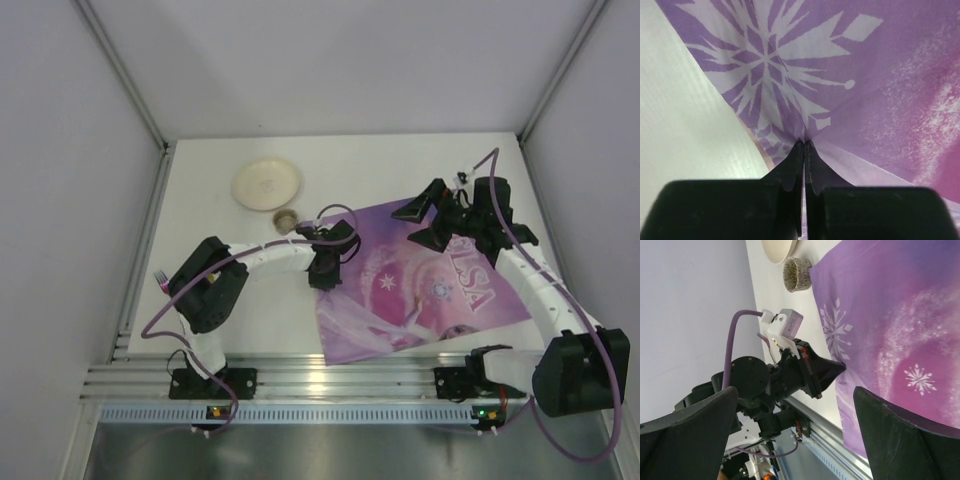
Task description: Set the dinner table for one person
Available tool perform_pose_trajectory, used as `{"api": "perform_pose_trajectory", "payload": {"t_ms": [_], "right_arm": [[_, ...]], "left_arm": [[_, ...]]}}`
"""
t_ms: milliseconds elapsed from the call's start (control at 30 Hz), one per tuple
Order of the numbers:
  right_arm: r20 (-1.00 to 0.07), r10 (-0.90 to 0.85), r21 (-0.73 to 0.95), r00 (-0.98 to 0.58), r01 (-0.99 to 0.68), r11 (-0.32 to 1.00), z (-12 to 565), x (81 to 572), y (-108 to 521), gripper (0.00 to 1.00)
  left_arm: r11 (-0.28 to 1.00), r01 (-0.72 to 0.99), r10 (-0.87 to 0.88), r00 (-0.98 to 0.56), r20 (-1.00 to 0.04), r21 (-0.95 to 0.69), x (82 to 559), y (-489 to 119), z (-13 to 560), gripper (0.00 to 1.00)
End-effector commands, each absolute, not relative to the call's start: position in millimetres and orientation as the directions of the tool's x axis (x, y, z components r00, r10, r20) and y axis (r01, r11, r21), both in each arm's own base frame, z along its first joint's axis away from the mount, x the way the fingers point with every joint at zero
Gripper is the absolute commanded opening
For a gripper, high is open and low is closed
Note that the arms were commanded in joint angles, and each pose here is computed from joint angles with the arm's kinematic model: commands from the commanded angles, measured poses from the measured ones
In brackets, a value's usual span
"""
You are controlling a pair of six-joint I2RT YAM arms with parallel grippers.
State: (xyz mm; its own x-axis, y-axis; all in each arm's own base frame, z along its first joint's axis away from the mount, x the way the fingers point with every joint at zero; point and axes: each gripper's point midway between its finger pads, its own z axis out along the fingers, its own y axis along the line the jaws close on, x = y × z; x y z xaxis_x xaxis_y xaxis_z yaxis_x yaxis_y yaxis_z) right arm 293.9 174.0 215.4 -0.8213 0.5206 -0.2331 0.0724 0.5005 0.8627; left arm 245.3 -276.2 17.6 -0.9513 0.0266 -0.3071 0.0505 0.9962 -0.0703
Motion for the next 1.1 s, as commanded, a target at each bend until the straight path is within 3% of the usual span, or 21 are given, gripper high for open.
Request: {"api": "perform_pose_trajectory", "payload": {"t_ms": [0,467,500,533,567,600,633,667,733,933,1067], "right_arm": [[-0.266,0.509,0.858,-0.819,0.039,0.512,220,299,175,1.00],[-0.259,0.505,0.856,-0.823,0.047,0.514,215,299,174,1.00],[-0.258,0.503,0.856,-0.825,0.047,0.516,214,299,175,1.00],[-0.256,0.502,0.856,-0.826,0.048,0.515,213,299,175,1.00],[-0.256,0.502,0.856,-0.826,0.048,0.515,214,299,175,1.00],[-0.260,0.502,0.856,-0.825,0.044,0.516,215,299,175,1.00],[-0.263,0.500,0.856,-0.825,0.040,0.516,216,300,176,1.00],[-0.271,0.499,0.856,-0.823,0.031,0.516,220,302,176,1.00],[-0.282,0.495,0.855,-0.822,0.018,0.518,224,304,178,1.00],[-0.329,0.444,0.843,-0.834,-0.048,0.535,248,311,195,1.00],[-0.377,0.394,0.822,-0.838,-0.107,0.559,261,318,203,1.00]], "left_arm": [[0.996,-0.026,-0.004,-0.970,-0.243,0.085,219,-214,0,0.00],[0.981,-0.154,-0.114,-0.949,-0.293,0.116,211,-138,21,0.00],[0.982,-0.155,-0.118,-0.949,-0.291,0.108,211,-138,23,0.04],[0.983,-0.153,-0.118,-0.949,-0.291,0.099,212,-138,24,0.14],[0.986,-0.144,-0.113,-0.948,-0.297,0.085,213,-141,29,0.39],[0.986,-0.144,-0.113,-0.950,-0.290,0.088,211,-139,33,0.56],[0.985,-0.159,-0.130,-0.942,-0.310,0.070,217,-143,43,0.64],[0.985,-0.167,-0.141,-0.932,-0.335,0.049,220,-145,57,0.84],[0.983,-0.181,-0.159,-0.908,-0.388,0.020,230,-148,86,0.98],[0.975,-0.220,-0.195,-0.786,-0.587,-0.028,268,-143,174,0.98],[0.972,-0.235,-0.185,-0.755,-0.629,-0.004,291,-135,186,0.98]]}}
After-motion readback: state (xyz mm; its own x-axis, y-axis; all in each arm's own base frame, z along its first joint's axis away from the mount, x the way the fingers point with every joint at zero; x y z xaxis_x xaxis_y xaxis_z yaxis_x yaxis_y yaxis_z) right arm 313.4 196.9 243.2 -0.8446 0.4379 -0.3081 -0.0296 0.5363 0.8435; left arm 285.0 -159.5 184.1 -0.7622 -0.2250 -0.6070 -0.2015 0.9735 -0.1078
